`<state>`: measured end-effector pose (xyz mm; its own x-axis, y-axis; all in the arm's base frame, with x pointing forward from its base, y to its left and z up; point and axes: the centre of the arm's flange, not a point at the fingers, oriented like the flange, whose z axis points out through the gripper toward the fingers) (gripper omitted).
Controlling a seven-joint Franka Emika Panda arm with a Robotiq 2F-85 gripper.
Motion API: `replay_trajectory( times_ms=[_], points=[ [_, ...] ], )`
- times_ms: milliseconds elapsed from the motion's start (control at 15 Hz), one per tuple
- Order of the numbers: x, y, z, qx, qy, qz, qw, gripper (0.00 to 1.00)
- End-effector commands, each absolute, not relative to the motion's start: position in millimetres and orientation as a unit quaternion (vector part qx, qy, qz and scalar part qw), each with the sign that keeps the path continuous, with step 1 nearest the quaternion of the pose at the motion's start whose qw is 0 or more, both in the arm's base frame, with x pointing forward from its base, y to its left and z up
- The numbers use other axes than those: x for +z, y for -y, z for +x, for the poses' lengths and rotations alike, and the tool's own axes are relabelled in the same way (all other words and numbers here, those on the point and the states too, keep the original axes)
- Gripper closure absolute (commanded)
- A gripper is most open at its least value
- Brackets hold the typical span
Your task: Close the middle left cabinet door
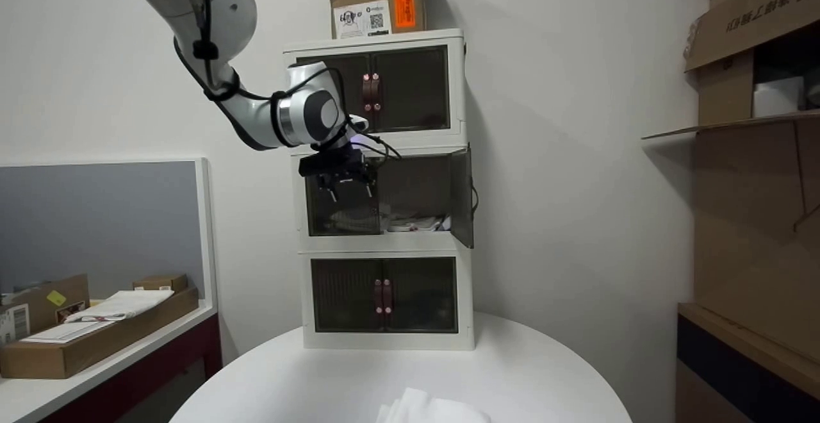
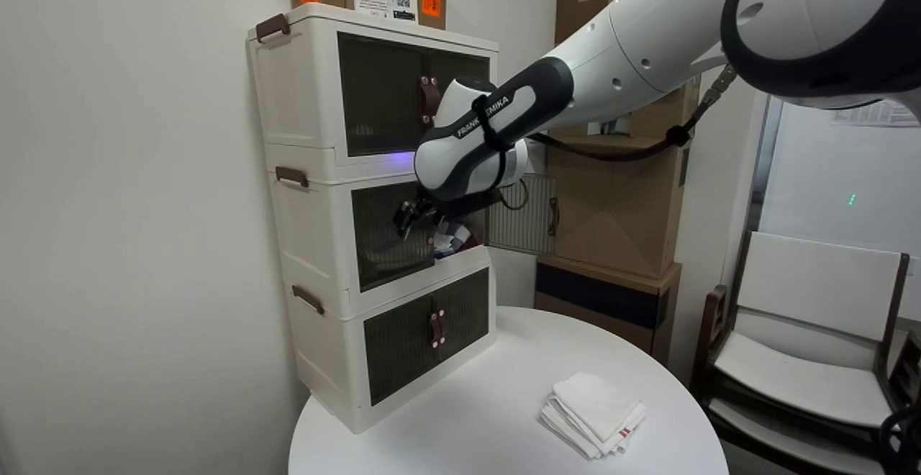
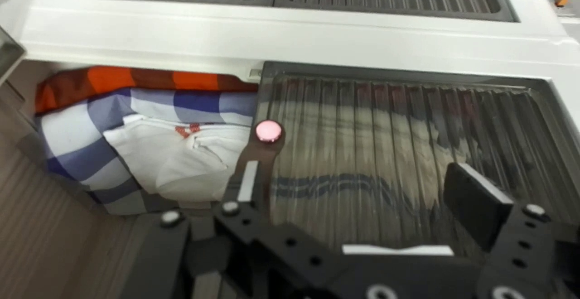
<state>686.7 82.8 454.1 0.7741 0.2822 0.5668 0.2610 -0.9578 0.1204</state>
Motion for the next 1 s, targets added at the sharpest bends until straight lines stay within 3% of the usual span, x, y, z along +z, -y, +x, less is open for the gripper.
replay_trajectory(
  times_ms=[0,400,933],
  points=[
    [457.6,-54.9,648.5,0.253,-0.110,0.961,-0.001,0.00],
    [451.4,8.1,540.8,0.191,-0.042,0.980,0.028,0.00],
    [451.1,-17.3,393.2,0.109,-0.014,0.994,-0.008,0.00]
  ],
)
